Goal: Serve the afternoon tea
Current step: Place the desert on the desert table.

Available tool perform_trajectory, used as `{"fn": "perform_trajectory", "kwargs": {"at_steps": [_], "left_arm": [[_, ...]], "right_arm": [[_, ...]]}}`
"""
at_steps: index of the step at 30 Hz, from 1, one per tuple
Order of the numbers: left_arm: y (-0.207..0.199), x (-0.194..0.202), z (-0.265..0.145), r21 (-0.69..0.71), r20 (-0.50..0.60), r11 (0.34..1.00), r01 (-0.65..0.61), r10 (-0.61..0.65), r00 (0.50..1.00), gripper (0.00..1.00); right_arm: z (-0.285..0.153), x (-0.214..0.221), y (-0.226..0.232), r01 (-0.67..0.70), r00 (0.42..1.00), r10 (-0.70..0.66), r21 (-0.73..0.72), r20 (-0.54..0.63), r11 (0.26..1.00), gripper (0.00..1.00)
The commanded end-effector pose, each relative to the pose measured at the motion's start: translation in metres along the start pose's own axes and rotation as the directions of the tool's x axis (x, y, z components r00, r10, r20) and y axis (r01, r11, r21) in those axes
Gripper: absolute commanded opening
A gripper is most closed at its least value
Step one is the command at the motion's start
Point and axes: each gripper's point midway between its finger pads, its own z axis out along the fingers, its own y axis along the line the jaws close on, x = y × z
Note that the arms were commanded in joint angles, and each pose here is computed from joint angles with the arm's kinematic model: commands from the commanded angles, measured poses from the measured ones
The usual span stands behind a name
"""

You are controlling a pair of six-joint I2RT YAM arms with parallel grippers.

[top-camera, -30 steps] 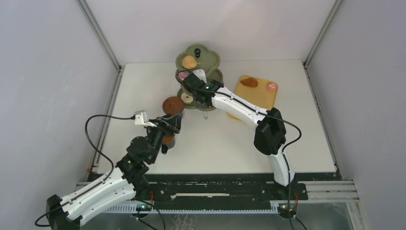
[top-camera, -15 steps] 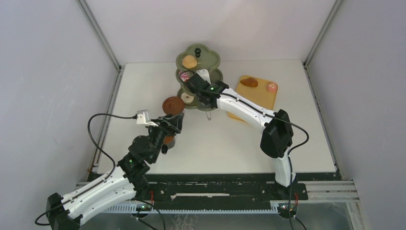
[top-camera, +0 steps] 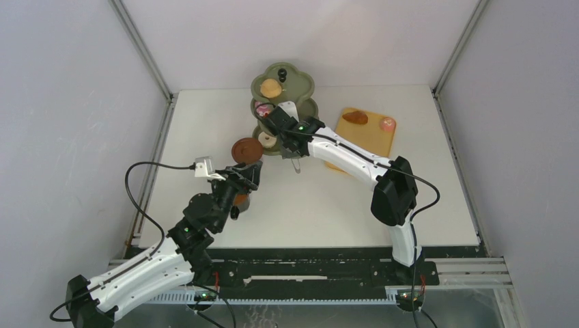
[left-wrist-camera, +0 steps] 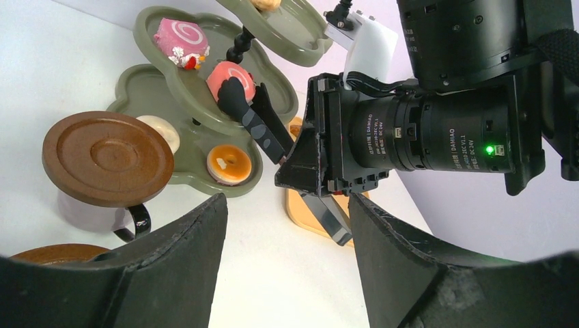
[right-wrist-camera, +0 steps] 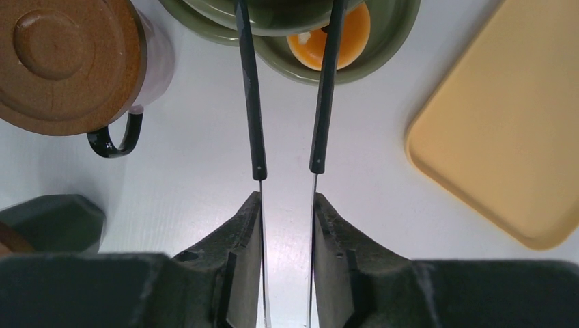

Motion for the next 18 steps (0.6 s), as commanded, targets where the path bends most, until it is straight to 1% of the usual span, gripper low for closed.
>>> {"fn": "perform_trajectory", "kwargs": {"at_steps": [1, 5, 15, 18], "left_arm": [[-0.016, -0.015, 0.0, 0.048, 0.033, 0.998, 0.038, -0.04, 0.999, 0.71], [-0.016, -0.015, 0.0, 0.047, 0.033, 0.998, 0.036, -0.038, 0.999, 0.71], [-0.017, -0.014, 0.002, 0.043, 0.025, 0.999, 0.031, -0.032, 0.999, 0.73], [-0.016, -0.014, 0.003, 0.039, 0.024, 0.999, 0.031, -0.032, 0.999, 0.74]], "right_arm": [[-0.02, -0.014, 0.003, -0.025, 0.998, 0.026, -0.028, 0.054, 0.999, 0.37], [-0.022, -0.015, 0.002, -0.029, 0.998, 0.03, -0.024, 0.064, 0.999, 0.41], [-0.038, -0.027, -0.002, -0.046, 0.993, 0.049, -0.031, 0.111, 0.998, 0.43], [-0.042, -0.028, -0.004, -0.048, 0.991, 0.052, -0.033, 0.122, 0.998, 0.46]]}}
